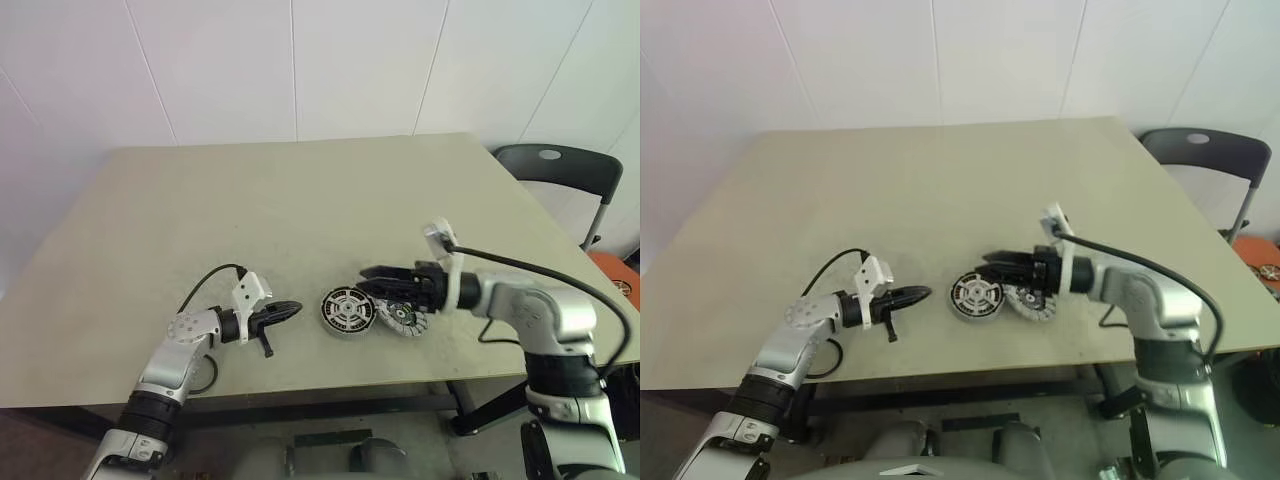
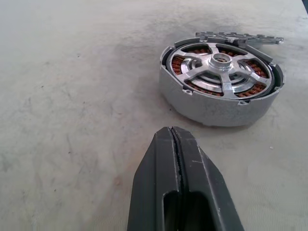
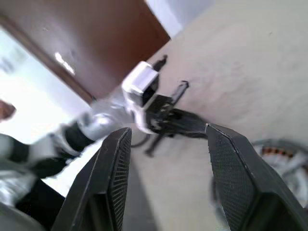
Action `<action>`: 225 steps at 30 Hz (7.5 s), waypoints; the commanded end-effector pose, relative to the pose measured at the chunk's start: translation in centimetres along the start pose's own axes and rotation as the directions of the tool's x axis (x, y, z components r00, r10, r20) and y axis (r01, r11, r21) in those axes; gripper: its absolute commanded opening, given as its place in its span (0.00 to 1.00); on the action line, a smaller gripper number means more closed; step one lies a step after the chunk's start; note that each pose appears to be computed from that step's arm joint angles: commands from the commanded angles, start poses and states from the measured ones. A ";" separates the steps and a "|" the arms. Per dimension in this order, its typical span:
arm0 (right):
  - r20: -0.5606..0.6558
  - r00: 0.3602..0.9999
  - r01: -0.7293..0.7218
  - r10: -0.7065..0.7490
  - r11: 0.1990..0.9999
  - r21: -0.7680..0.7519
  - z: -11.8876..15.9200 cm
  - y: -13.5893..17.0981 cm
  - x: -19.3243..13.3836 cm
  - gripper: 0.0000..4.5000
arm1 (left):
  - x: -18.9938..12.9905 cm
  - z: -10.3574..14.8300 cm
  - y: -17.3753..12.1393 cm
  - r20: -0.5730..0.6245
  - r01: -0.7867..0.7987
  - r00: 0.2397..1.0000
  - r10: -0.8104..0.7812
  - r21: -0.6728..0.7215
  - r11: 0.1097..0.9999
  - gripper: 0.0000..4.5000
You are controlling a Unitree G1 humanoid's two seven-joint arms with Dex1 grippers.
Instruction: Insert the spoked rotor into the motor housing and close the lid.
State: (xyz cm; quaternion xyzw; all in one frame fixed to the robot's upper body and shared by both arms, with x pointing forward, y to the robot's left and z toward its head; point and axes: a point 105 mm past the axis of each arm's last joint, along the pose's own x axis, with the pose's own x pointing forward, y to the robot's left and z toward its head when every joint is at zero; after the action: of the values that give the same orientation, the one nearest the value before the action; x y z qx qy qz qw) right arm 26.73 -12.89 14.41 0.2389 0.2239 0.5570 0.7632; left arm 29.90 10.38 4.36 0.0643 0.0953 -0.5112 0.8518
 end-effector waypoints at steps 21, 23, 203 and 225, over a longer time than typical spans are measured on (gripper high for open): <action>-0.008 0.862 0.422 -0.508 0.707 0.568 -7.1 -6.0 -7.0 0.99 | 2.2 1.4 -0.3 0.039 0.069 0.997 -0.072 0.068 0.995 0.00; 0.000 0.836 0.449 -0.549 0.683 0.576 -6.8 -6.8 -6.9 0.99 | 2.2 1.2 -0.5 0.037 0.069 0.997 -0.071 0.063 0.996 0.00; -0.238 0.836 0.252 -0.494 0.732 -0.633 -2.9 -9.0 3.4 0.68 | 0.3 2.0 1.0 0.027 -0.016 1.000 0.014 0.084 0.996 0.00; -0.240 0.834 0.247 -0.497 0.725 -0.643 -2.1 -9.5 2.6 0.68 | 0.5 1.6 0.7 0.019 -0.008 1.000 0.007 0.071 0.997 0.00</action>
State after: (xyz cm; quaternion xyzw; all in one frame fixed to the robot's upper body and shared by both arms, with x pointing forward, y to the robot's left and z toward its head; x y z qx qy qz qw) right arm 32.87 -11.04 7.17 -0.1668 0.2129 0.4931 0.8269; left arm 30.81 10.22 5.24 0.0833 0.0815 -0.5093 0.8527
